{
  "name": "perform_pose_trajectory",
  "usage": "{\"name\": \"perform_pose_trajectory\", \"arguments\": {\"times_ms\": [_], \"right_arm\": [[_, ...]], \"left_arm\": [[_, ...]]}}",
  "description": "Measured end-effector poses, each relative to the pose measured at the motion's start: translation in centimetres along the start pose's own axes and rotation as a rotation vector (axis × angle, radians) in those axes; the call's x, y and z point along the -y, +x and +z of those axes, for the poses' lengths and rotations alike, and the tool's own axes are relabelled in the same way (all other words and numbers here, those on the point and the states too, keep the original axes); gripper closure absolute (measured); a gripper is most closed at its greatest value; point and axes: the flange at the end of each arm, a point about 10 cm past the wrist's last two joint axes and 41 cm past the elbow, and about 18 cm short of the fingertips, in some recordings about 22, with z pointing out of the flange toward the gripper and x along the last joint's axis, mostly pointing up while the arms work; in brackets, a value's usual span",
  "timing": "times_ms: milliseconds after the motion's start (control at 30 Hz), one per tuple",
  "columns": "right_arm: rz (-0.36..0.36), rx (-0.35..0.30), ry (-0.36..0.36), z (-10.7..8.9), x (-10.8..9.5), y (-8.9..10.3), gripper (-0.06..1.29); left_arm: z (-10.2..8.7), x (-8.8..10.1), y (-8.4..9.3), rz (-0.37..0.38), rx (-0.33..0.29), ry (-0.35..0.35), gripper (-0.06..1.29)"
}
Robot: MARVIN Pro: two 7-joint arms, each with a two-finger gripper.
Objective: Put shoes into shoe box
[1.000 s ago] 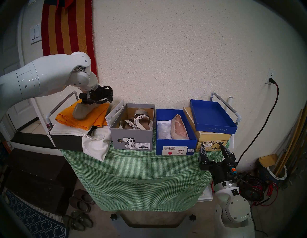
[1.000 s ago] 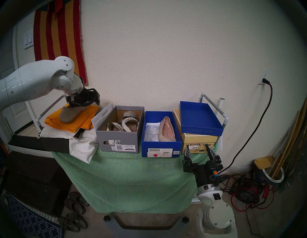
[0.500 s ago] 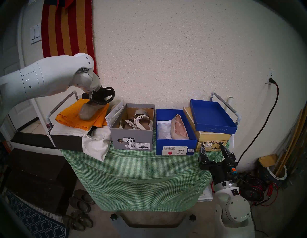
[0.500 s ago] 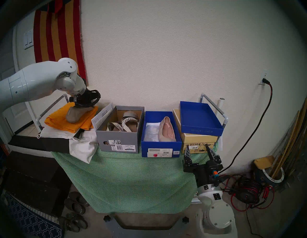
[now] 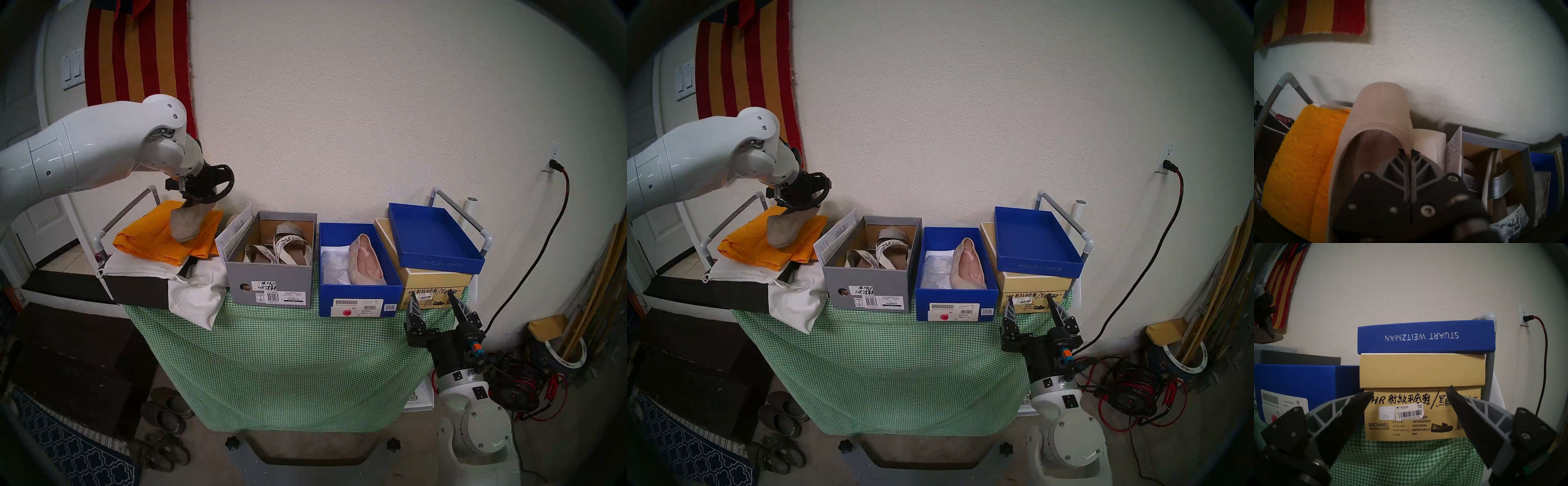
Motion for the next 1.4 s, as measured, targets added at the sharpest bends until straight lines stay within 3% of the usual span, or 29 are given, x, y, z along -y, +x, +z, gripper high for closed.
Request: {"name": "perform_pose_trajectory", "arguments": {"times_ms": [433,767,1000,1400], "right_arm": [[0.000,0.000,0.000,0.0,0.0,0.0,-0.01],[0.000,0.000,0.000,0.0,0.0,0.0,-0.01],[0.000,0.000,0.000,0.0,0.0,0.0,-0.01],[0.000,0.000,0.000,0.0,0.0,0.0,-0.01]], "left_arm": [[-6.8,-2.9,1.3,0.049,-0.149,-0.038,1.25],[-11.1,-7.3,-0.6,0.068,-0.162,-0.142,1.25],[-12.8,-9.8,-1.3,0.057,-0.172,-0.177,1.25],[-13.9,-14.3,-1.7,0.055,-0.160,-0.248,1.25]]}}
